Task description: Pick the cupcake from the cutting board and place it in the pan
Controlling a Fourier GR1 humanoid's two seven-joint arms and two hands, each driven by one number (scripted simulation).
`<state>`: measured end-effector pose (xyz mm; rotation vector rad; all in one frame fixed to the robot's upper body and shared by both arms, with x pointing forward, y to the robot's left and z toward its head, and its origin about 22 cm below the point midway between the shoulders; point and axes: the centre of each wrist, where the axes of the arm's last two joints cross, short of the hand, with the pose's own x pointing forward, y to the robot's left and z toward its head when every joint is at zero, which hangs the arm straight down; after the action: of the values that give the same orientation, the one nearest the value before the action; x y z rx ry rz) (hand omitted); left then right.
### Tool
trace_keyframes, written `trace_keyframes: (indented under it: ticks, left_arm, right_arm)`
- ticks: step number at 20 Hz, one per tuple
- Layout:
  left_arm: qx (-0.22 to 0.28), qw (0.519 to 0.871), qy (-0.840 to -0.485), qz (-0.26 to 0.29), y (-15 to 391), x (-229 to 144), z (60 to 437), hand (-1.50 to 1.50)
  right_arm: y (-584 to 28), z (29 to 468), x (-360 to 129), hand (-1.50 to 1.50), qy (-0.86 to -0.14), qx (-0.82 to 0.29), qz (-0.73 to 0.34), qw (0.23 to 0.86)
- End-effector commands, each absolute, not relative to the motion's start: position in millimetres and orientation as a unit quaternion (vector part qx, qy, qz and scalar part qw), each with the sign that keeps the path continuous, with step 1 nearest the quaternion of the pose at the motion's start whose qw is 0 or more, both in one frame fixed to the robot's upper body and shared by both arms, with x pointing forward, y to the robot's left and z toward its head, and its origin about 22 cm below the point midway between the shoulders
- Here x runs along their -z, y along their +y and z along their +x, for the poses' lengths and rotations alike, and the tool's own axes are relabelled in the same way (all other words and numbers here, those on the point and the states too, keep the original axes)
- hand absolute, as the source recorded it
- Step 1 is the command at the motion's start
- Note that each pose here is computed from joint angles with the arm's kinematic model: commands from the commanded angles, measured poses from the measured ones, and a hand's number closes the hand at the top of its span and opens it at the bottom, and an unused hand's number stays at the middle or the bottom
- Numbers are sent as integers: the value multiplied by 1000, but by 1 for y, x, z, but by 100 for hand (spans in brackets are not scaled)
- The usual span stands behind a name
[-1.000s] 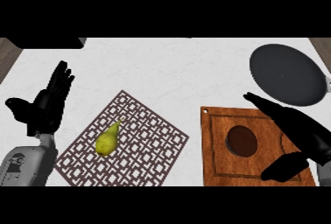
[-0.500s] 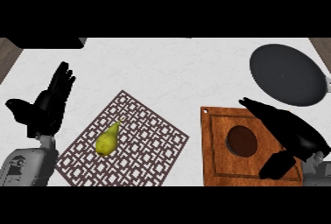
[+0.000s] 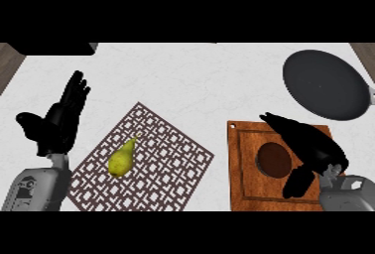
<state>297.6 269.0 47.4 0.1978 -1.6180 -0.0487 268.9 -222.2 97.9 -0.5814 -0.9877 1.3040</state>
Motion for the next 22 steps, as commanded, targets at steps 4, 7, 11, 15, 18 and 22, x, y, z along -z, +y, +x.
trace_keyframes:
  ticks: [4, 7, 11, 15, 18, 22]
  left_arm:
    - [18, 687, -721, 91, 284, -32, 298, 0]
    - [21, 685, -723, 86, 287, -57, 300, 0]
    - [27, 692, -716, 85, 276, -43, 292, 0]
    - [28, 688, -720, 89, 282, -53, 293, 0]
    - [23, 686, -722, 85, 267, -39, 285, 0]
    - [22, 683, -724, 92, 283, -50, 295, 0]
  right_arm:
    - [-220, 296, -62, -150, -410, -593, -266, 640]
    - [-213, 275, -70, -150, -394, -599, -255, 649]
    - [-226, 263, -50, -150, -393, -602, -247, 650]
    - [-219, 285, -57, -150, -387, -605, -235, 655]
    - [-221, 276, -34, 150, -415, -642, -206, 611]
    - [-222, 276, -57, 150, -418, -644, -212, 604]
